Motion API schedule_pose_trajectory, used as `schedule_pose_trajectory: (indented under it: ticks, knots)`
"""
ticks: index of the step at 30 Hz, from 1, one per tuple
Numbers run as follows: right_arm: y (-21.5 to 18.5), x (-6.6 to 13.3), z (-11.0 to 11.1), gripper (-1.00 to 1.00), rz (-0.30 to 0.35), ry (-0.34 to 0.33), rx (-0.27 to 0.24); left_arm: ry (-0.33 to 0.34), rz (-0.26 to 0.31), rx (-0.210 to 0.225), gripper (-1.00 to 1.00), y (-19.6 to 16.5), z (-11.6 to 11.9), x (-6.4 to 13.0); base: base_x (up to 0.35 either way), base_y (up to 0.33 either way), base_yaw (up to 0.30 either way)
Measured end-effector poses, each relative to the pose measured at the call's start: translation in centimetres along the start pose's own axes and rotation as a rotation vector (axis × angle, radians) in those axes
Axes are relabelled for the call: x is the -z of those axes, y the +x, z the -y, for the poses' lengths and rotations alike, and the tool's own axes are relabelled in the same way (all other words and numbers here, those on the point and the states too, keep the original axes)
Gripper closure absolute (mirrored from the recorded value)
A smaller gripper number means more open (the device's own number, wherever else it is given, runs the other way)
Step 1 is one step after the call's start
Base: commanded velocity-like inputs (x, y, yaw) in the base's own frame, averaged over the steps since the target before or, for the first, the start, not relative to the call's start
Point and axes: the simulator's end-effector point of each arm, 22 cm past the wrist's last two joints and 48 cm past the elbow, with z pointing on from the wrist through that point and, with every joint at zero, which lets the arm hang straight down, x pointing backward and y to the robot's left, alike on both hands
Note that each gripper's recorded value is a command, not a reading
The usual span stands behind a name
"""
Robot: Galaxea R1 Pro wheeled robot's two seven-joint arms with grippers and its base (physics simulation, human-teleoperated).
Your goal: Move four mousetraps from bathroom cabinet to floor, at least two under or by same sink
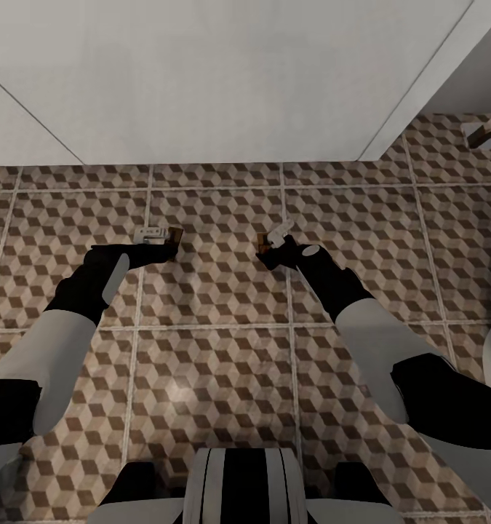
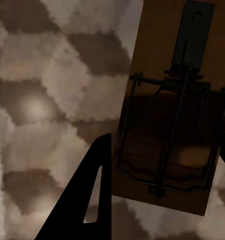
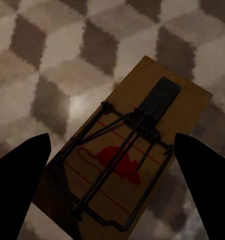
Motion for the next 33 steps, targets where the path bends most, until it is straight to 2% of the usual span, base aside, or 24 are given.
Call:
schedule_pose_trajectory:
  ticks: [33]
  knots:
    - [0.2,-0.02,-0.01,1.0,-0.007,0.0,-0.001,0.0,-0.002,0.001,1.0,0.08,0.01,-0.03,0.0,0.0,0.0]
